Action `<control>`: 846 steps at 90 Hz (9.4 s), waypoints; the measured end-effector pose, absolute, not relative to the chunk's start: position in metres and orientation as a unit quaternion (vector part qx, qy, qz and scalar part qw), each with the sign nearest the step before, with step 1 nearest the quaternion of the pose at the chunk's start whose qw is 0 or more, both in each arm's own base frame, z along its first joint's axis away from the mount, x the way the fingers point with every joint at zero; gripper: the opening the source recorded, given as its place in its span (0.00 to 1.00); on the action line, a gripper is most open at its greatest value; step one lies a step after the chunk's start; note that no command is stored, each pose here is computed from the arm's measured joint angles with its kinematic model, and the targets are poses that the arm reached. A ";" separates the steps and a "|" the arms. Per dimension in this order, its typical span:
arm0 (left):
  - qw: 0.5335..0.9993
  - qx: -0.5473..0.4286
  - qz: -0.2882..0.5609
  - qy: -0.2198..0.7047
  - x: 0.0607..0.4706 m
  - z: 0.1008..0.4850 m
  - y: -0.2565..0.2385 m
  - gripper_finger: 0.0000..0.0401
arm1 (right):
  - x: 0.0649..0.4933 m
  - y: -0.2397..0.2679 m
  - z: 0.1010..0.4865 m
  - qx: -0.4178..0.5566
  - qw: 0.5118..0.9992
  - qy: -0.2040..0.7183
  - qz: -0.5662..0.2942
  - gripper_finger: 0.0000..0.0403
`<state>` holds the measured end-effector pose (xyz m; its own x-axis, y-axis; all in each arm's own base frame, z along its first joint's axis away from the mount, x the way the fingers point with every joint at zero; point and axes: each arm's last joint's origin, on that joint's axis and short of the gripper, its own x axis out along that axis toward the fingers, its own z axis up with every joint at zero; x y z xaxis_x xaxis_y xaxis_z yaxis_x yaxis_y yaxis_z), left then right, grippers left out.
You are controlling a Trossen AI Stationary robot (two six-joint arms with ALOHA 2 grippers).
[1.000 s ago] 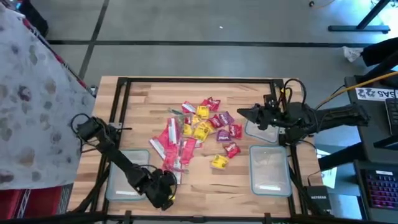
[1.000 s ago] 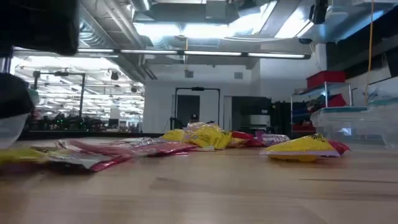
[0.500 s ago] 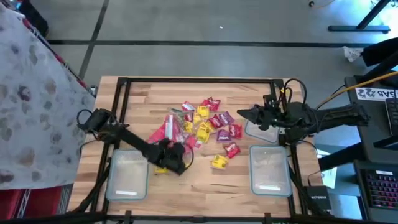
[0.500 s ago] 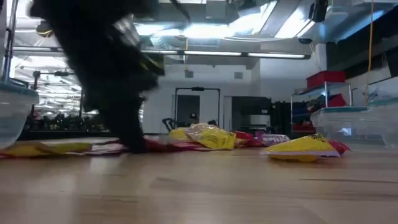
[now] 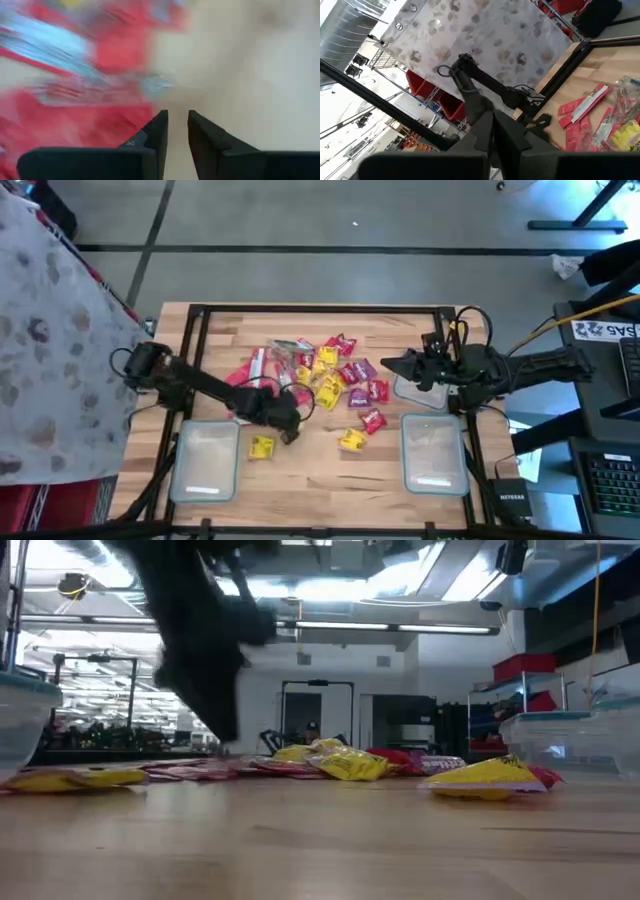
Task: Sort candy
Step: Open the rectangular transparent bin
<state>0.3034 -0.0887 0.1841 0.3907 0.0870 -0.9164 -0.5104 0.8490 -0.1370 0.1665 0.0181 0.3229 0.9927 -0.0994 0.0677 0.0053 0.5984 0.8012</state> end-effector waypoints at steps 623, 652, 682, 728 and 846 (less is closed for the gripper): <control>0.489 -0.327 0.360 0.724 0.232 0.230 -0.178 0.00 | 0.223 0.034 0.256 0.447 0.874 0.190 -0.017 0.00; 0.564 -0.378 0.275 0.680 0.264 0.196 -0.150 0.00 | 0.222 0.038 0.257 0.411 0.882 0.220 0.059 0.00; 0.753 -0.258 0.252 0.551 0.319 0.232 -0.101 0.00 | 0.223 0.034 0.257 0.396 0.898 0.193 0.003 0.00; 0.731 -0.034 0.276 0.623 0.297 0.221 -0.072 0.00 | 0.299 0.033 0.204 0.398 0.844 0.306 -0.187 0.00; 0.730 -0.243 0.274 0.578 0.254 0.222 -0.108 0.00 | 0.329 0.127 0.171 0.278 0.823 0.493 0.053 0.00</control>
